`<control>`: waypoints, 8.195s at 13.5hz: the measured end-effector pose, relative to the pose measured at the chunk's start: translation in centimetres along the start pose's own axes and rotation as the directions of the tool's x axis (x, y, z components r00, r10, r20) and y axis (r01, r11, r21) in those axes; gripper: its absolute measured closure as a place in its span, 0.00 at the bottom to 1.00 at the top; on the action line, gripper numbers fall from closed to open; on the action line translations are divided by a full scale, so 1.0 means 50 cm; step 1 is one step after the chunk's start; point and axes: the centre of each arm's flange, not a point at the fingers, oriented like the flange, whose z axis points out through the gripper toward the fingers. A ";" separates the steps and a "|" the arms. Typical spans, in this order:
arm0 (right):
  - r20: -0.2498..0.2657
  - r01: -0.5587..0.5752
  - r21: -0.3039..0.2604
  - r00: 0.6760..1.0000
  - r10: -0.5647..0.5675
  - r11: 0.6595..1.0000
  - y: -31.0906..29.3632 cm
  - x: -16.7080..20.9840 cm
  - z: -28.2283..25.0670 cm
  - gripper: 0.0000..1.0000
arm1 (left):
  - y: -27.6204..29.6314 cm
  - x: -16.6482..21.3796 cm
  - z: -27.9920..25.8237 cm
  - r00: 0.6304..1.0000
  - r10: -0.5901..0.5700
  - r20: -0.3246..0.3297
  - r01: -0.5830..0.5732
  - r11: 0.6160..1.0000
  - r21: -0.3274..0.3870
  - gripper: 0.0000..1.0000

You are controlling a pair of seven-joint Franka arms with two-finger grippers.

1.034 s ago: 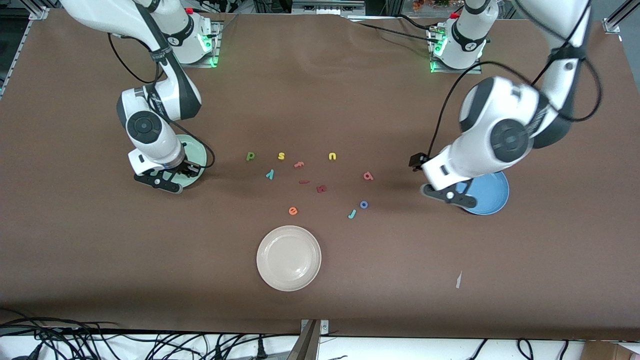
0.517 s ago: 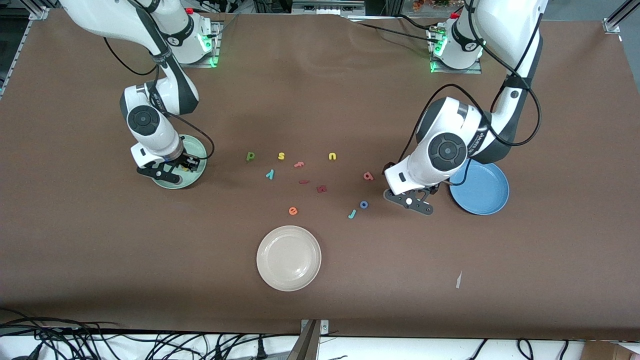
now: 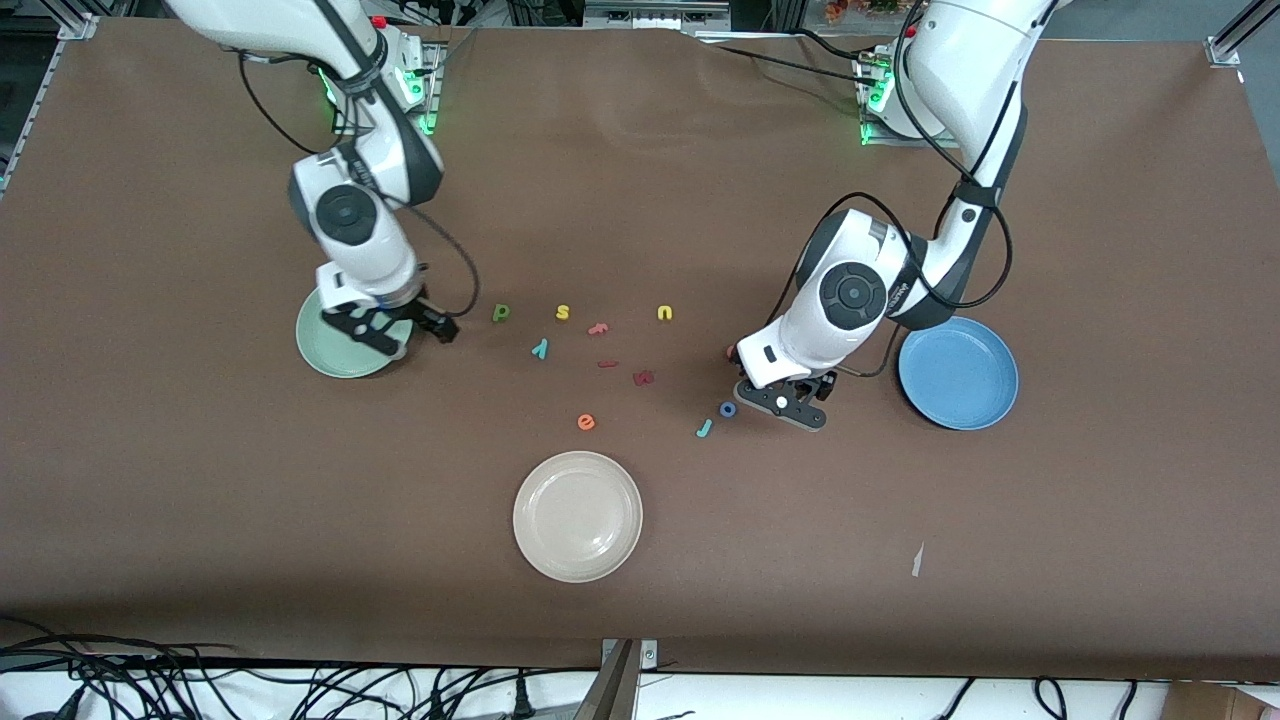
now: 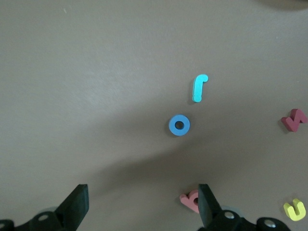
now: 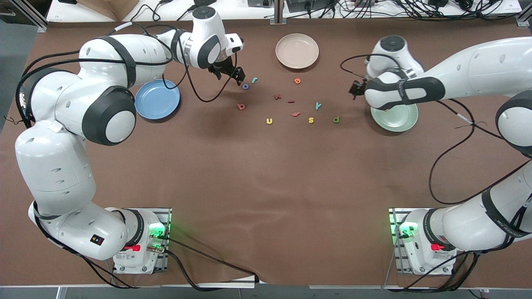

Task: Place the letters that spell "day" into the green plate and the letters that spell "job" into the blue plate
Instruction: 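Drop the yellow letter on the green plate while the left gripper reaches letters, then grasp the green letter with the right gripper while the left grasps pink letter, then release the green letter onto the green plate with the right gripper, then drop the pink letter on the blue plate while the right gripper grasps cyan letter, then drop the cyan letter on the green plate while the left gripper reaches letters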

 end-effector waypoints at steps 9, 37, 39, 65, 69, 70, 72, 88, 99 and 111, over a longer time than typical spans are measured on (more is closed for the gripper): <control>0.064 -0.078 -0.024 0.995 0.079 0.997 -0.085 -0.146 0.080 0.09 | 0.073 -0.032 0.065 0.999 0.051 0.017 -0.051 0.999 0.001 0.06; 0.216 0.350 -0.078 0.920 -0.327 0.934 0.268 0.209 0.024 0.72 | 0.116 -0.090 0.150 0.995 0.092 0.033 -0.092 0.996 0.013 0.47; 0.217 0.349 -0.072 0.920 -0.327 0.935 0.271 0.197 0.039 0.56 | 0.116 -0.090 0.150 0.995 0.092 0.033 -0.092 0.996 0.013 0.47; 0.069 0.136 0.097 0.987 -0.143 0.986 -0.273 -0.073 0.100 0.07 | -0.446 -0.249 -0.077 0.998 -0.034 0.055 0.034 0.999 -0.003 0.56; 0.060 0.138 0.108 0.988 -0.145 0.985 -0.282 -0.070 0.088 0.52 | -0.438 -0.246 -0.077 0.998 -0.027 0.053 0.027 1.000 -0.004 0.35; 0.058 0.139 0.110 0.988 -0.146 0.984 -0.283 -0.068 0.085 0.64 | -0.438 -0.246 -0.078 0.998 -0.026 0.052 0.026 1.000 -0.003 0.35; 0.055 0.142 0.112 0.987 -0.149 0.984 -0.284 -0.065 0.075 0.74 | -0.427 -0.240 -0.078 0.999 -0.014 0.048 0.015 1.000 -0.004 0.38; 0.144 0.394 -0.092 0.914 -0.380 0.914 0.034 0.243 -0.041 0.74 | 0.031 0.035 0.048 0.977 0.156 -0.143 -0.166 0.984 -0.059 0.44; 0.158 0.412 -0.067 0.904 -0.398 0.909 0.212 0.179 0.075 0.70 | 0.068 0.034 0.118 0.975 0.194 -0.104 -0.199 0.980 -0.031 0.42; 0.223 0.457 -0.035 0.870 -0.439 0.889 0.115 0.301 -0.328 0.00 | 0.064 0.034 0.138 0.977 0.194 -0.093 -0.197 0.980 -0.029 0.41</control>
